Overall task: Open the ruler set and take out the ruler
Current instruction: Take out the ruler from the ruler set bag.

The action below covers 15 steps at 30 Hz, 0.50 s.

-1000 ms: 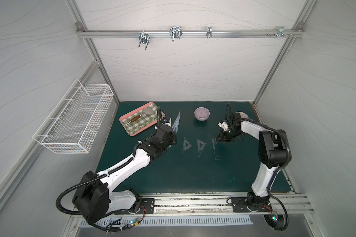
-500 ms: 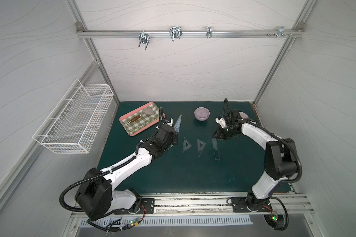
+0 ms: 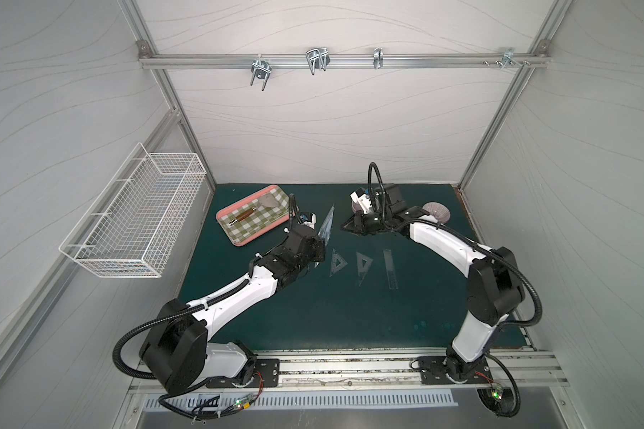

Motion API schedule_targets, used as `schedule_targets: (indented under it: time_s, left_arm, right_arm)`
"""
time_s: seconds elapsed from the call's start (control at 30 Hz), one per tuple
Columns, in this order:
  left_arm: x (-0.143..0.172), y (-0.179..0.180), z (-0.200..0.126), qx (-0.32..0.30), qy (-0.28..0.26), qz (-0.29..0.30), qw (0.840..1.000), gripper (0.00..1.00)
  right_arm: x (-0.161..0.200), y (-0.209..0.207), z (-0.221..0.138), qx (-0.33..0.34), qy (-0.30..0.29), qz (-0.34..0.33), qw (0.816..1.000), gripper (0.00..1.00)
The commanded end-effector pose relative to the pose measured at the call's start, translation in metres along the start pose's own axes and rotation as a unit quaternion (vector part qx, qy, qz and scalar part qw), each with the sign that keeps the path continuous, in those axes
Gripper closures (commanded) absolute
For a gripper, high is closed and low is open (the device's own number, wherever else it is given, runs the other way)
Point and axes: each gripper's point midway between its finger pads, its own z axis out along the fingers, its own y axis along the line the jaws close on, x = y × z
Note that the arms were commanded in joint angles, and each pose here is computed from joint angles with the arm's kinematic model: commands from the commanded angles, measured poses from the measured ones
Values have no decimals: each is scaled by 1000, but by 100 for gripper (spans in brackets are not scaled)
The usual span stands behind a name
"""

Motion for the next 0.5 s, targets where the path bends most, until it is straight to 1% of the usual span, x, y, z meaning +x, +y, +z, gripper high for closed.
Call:
schedule_targets:
  time_s: [0.0, 0.2, 0.47]
  left_arm:
    - [-33, -14, -5, 22, -44, -20, 999, 100]
    - [-34, -12, -6, 16, -46, -19, 999, 100]
    - [-41, -13, -11, 20, -57, -26, 998, 100]
  right_arm:
    - [-7, 22, 18, -32, 2, 5, 999, 92]
    - [-4, 37, 36, -33, 19, -5, 999, 94]
    - [5, 30, 48, 15, 33, -13, 999, 95]
